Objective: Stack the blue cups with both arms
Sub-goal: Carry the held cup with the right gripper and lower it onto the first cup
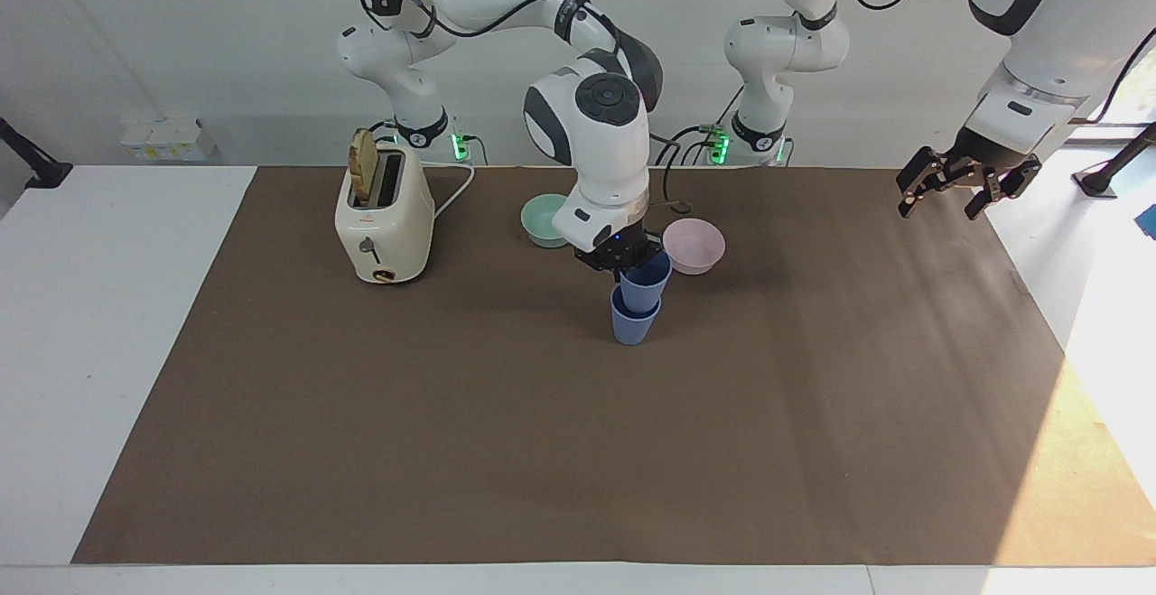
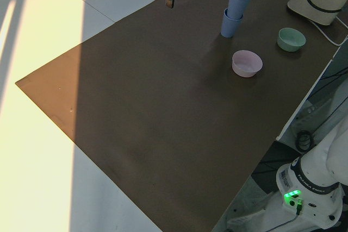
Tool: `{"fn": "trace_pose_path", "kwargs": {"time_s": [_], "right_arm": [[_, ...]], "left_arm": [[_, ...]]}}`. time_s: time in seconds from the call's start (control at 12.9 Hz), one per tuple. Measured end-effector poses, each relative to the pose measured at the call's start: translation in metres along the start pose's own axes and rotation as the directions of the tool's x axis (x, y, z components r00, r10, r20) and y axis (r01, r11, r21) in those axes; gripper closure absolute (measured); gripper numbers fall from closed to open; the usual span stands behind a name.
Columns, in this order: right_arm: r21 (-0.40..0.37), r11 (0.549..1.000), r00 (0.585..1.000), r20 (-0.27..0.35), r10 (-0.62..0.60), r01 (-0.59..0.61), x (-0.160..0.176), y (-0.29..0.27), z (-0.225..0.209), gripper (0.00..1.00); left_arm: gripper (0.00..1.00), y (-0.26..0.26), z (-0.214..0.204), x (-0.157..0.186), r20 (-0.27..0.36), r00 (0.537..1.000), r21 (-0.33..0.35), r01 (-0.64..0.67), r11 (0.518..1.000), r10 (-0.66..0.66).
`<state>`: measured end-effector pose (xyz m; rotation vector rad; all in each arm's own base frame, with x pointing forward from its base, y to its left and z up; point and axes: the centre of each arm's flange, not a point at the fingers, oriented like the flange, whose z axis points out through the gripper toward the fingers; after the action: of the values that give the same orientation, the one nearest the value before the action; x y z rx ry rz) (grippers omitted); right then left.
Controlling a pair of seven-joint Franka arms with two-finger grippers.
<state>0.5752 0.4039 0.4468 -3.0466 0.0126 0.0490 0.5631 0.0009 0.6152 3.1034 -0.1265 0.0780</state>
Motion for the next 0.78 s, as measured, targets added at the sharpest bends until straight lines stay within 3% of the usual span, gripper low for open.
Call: {"fn": "trace_pose_path", "kwargs": {"time_s": [0.31,0.39,0.78], "right_arm": [[-0.013,1.0,1.0,0.015,0.01,-0.009,0.001,0.007,0.01,0.94],[-0.013,1.0,1.0,0.015,0.011,-0.011,0.002,0.008,0.011,0.87],[-0.011,1.0,1.0,-0.005,0.019,-0.019,0.006,0.012,0.006,0.28]], "left_arm": [[0.0,0.0,0.0,0.0,0.0,1.0,0.0,0.0,1.0,0.0],[0.0,0.0,0.0,0.0,0.0,1.0,0.0,0.0,1.0,0.0],[0.0,0.0,0.0,0.0,0.0,1.0,0.0,-0.001,1.0,0.001]]}}
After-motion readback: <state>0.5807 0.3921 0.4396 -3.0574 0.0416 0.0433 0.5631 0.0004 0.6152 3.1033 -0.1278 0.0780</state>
